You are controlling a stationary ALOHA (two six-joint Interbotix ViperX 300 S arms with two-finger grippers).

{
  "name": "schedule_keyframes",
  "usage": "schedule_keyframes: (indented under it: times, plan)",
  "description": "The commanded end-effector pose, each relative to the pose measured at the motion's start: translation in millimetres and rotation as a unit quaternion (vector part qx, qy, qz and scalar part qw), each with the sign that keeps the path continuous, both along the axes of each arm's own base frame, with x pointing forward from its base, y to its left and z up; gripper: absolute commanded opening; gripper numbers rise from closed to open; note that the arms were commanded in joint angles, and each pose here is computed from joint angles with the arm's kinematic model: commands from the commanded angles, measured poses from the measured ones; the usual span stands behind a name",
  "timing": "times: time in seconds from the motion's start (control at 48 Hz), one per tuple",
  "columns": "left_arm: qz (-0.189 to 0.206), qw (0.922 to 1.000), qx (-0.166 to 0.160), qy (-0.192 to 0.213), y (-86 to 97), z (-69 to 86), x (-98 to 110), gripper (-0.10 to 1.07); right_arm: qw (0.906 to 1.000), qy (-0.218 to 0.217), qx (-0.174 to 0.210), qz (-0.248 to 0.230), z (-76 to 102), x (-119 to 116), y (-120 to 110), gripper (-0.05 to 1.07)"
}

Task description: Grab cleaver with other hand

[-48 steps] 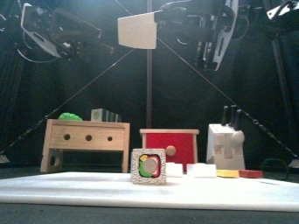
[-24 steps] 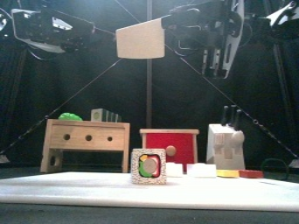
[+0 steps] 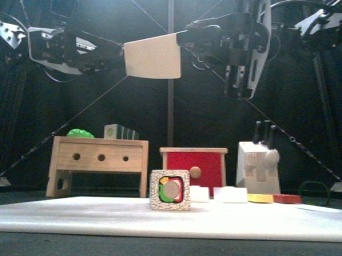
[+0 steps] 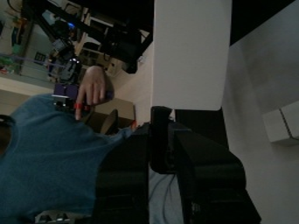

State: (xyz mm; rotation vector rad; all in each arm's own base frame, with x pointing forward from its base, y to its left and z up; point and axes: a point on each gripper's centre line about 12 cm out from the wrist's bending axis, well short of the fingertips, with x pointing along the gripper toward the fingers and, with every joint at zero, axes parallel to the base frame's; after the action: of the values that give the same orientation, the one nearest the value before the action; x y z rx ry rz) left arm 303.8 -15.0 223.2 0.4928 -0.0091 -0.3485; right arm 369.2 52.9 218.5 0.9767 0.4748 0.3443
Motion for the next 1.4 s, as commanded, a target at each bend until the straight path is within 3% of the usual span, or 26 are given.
schedule_keyframes:
  times: [0.0,0.417,0.896,1.083,1.375]
  plan:
    - [-0.004,0.9999,0.0,-0.013,0.6,6.0,7,0.87,0.9998,-0.021,0.0,0.001,13.1,3,-2,0.4]
    - [-0.01,0.9999,0.005,-0.007,-0.5,2.0,7,0.6,1.0,-0.009,-0.002,-0.002,4.6,3,-5,0.4]
    - [-0.005,1.0,0.008,0.004,0.6,-3.1,5,0.45,0.9996,0.002,-0.012,-0.027,0.3,2,-18,0.43]
    - [-0.003,1.0,0.007,0.006,1.1,-3.9,5,0.44,0.999,0.007,-0.019,-0.039,0.8,0,-22,0.57]
    - [0.008,0.9999,-0.002,0.011,3.1,-5.7,4,0.44,0.9953,0.016,-0.052,-0.08,9.8,-11,-32,0.9]
